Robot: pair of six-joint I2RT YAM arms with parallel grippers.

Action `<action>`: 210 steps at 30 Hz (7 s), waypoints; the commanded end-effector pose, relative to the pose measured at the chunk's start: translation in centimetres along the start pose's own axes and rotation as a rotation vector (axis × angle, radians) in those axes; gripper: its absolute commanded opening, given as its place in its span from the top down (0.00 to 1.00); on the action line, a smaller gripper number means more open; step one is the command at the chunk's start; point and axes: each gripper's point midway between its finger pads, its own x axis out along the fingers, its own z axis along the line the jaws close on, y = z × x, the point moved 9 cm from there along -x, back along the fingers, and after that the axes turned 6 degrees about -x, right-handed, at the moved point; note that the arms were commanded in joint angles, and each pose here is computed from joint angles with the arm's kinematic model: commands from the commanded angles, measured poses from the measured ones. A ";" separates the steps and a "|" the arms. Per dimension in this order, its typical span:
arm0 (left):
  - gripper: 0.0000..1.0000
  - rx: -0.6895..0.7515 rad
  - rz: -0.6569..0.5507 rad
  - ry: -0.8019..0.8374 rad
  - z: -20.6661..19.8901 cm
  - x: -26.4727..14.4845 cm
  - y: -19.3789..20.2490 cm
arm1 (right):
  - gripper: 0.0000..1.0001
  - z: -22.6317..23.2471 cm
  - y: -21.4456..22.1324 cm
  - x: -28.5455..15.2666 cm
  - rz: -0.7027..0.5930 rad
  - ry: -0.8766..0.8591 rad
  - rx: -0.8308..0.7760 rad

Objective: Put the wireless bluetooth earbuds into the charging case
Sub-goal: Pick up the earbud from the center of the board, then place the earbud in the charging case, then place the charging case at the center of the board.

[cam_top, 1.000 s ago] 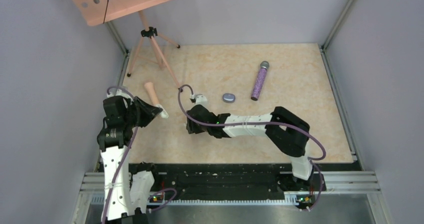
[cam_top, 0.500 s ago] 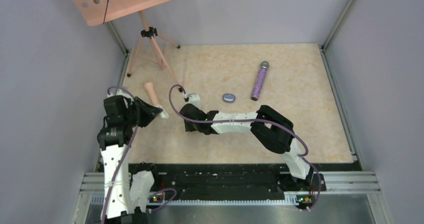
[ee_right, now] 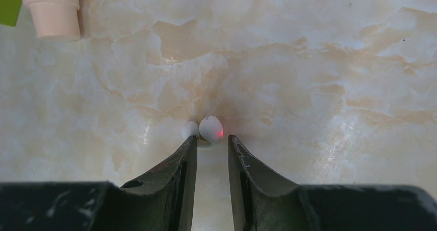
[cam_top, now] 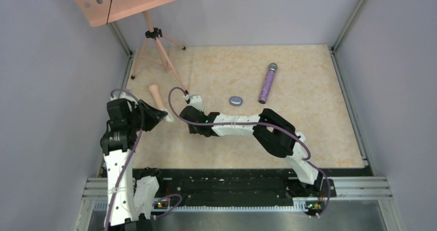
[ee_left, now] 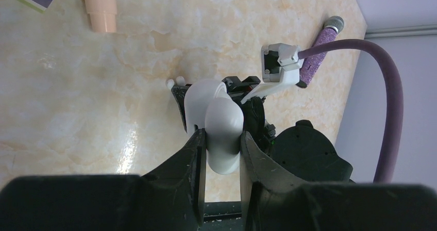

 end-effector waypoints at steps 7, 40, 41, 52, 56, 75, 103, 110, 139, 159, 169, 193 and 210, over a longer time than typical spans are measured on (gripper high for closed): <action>1.00 0.018 -0.025 0.039 -0.4 -0.2 -0.3 | 0.85 -0.8 -0.8 0.0 -0.031 0.060 -0.035; 1.00 0.019 -0.014 0.055 -0.6 -0.2 -0.3 | 0.71 -6.8 -3.4 -5.5 -0.106 -0.018 0.001; 1.00 0.021 -0.015 0.056 -0.6 -0.2 -0.3 | 0.71 -7.1 -3.5 -5.0 -0.094 -0.016 0.008; 1.00 0.021 -0.011 0.054 -0.4 0.0 -0.2 | 0.71 -6.6 -3.0 -2.0 -0.027 -0.025 -0.010; 1.00 0.025 -0.011 0.051 -0.3 0.1 -0.2 | 0.71 -6.5 -2.7 -1.5 -0.013 -0.025 -0.007; 1.00 0.027 -0.011 0.050 -0.3 0.0 -0.2 | 0.71 -5.6 -1.8 0.3 0.038 -0.105 0.027; 1.00 0.067 0.338 0.371 -1.3 2.7 3.0 | 1.00 -10.2 -2.0 -13.7 -0.263 -0.262 0.269; 1.00 0.077 0.419 0.446 -2.0 3.8 3.7 | 1.00 -10.2 -4.3 -18.8 -0.407 -0.377 0.346; 1.00 0.095 0.375 0.451 -2.3 3.5 3.5 | 1.00 -2.9 -7.5 -18.2 -0.261 -0.562 0.332; 1.00 0.096 0.378 0.458 -2.5 3.2 3.5 | 1.00 -1.6 -7.0 -17.1 -0.239 -0.524 0.310; 1.00 0.097 0.380 0.462 -2.6 3.1 3.5 | 1.00 -1.7 -6.3 -16.6 -0.261 -0.420 0.259; 1.00 0.102 0.407 0.472 -2.5 3.5 3.5 | 0.58 -8.0 -6.9 -19.7 -0.357 -0.360 0.371; 1.00 0.105 0.578 0.691 -4.3 3.0 3.8 | 0.40 -9.2 -4.9 -20.7 -0.453 -0.984 0.427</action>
